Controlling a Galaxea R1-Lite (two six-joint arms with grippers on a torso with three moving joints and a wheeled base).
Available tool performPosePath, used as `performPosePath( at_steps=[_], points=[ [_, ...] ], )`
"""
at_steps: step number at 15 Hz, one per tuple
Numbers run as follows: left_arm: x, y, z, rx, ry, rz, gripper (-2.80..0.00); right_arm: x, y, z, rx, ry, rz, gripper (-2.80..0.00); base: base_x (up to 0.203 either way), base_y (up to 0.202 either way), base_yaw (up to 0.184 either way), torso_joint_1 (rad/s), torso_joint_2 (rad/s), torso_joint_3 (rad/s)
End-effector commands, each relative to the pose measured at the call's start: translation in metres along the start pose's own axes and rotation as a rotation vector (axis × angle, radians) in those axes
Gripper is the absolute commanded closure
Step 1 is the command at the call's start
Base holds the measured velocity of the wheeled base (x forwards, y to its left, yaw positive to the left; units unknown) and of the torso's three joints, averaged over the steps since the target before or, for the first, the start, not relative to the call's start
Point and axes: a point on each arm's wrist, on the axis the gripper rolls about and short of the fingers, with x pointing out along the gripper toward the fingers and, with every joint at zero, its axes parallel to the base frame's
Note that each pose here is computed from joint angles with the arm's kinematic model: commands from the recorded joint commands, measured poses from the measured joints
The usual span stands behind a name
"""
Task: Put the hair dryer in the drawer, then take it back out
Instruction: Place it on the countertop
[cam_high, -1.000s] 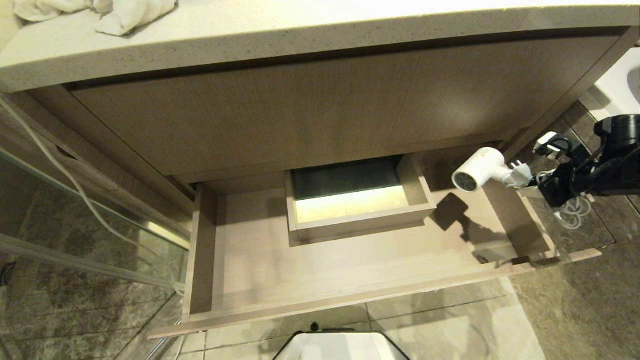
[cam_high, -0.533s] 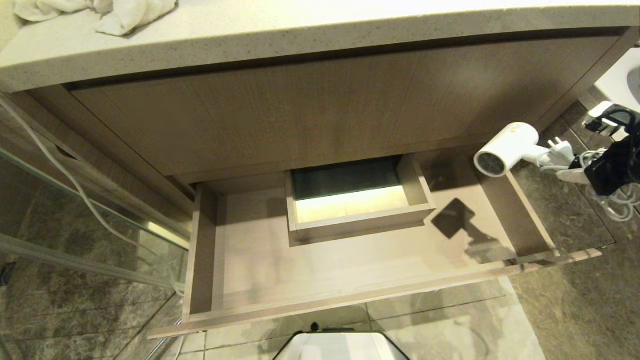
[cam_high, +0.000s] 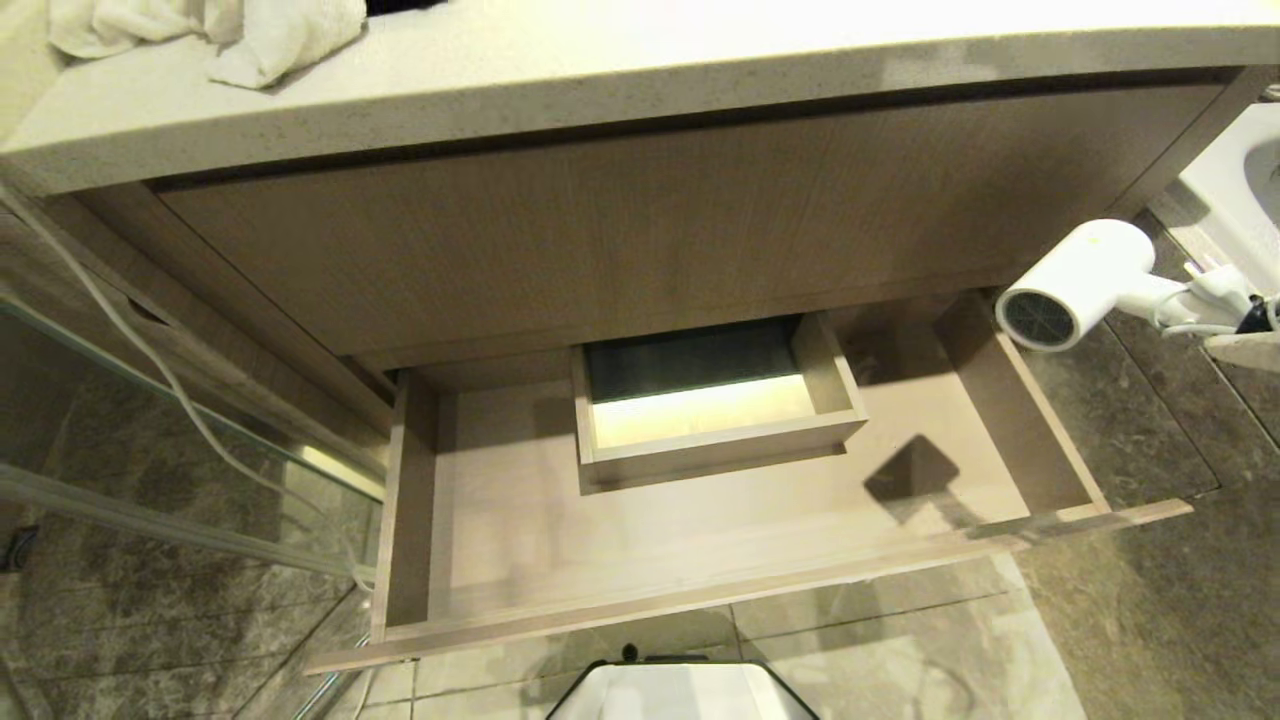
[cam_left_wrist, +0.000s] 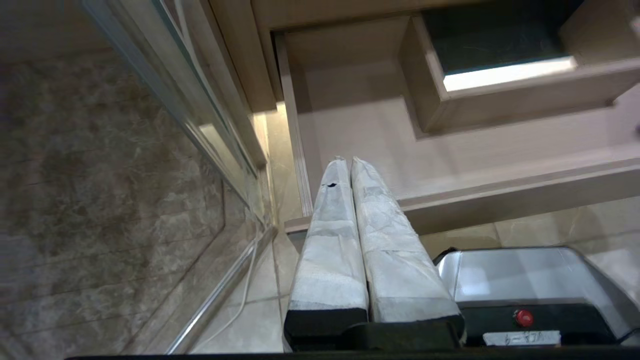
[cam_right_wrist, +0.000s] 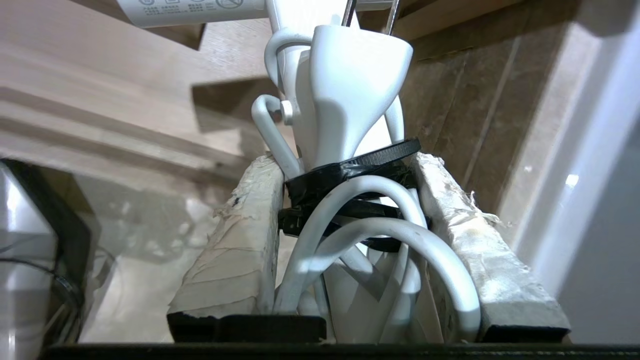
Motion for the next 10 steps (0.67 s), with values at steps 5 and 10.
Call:
performPosePath(
  at_steps=[5,10],
  points=[
    [0.0,0.0,0.0,0.0,-0.001,0.0,0.0,-0.056,0.014,0.009,-0.027,-0.054,-0.064,0.0,0.0,0.0,0.0,0.289,-0.48,-0.187],
    [0.0,0.0,0.0,0.0,0.0,0.001,0.0,-0.074,0.02,0.012,-0.036,-0.072,-0.083,0.0,0.0,0.0,0.0,0.332,-0.55,-0.237]
  ],
)
